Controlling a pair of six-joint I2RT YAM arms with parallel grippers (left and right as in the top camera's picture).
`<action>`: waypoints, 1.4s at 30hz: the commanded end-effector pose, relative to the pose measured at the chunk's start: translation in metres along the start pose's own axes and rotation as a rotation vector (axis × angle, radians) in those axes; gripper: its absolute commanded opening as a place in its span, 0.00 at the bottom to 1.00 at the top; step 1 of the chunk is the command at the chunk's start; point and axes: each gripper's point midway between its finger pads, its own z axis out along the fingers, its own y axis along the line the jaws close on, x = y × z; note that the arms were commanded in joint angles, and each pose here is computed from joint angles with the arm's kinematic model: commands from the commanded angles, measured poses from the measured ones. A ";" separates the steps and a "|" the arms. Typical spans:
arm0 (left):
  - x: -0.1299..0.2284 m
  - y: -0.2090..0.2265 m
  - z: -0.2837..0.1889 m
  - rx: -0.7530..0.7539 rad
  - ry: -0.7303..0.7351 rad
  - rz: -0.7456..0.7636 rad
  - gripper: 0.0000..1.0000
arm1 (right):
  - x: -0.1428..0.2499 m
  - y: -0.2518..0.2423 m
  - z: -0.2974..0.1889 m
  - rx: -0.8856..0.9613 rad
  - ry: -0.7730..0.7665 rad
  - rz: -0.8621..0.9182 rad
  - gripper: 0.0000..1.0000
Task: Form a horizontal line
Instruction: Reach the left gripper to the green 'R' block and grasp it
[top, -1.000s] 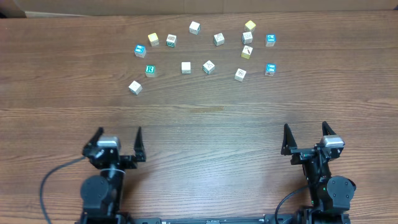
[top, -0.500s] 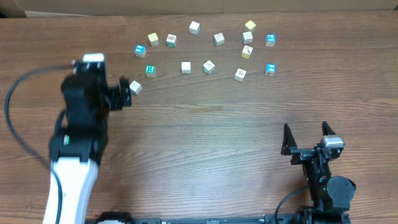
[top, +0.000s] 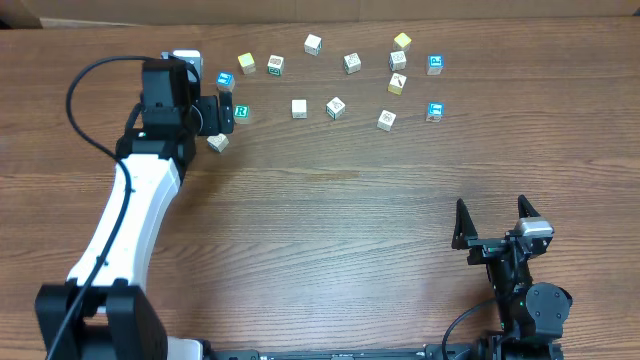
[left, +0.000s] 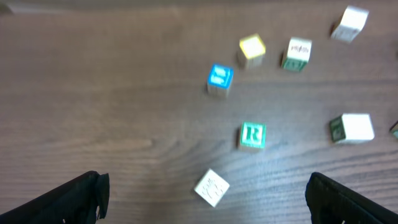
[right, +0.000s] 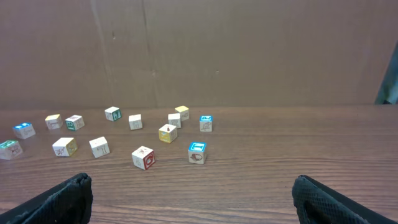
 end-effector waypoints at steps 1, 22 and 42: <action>0.001 -0.010 0.017 0.029 0.046 -0.063 1.00 | 0.003 -0.001 0.000 0.002 0.000 -0.005 1.00; 0.006 -0.059 0.109 0.028 0.344 -0.080 0.99 | 0.003 -0.001 0.000 0.002 0.000 -0.005 1.00; 0.037 -0.064 0.156 0.043 0.380 0.039 0.67 | 0.003 -0.001 0.000 0.002 0.000 -0.005 1.00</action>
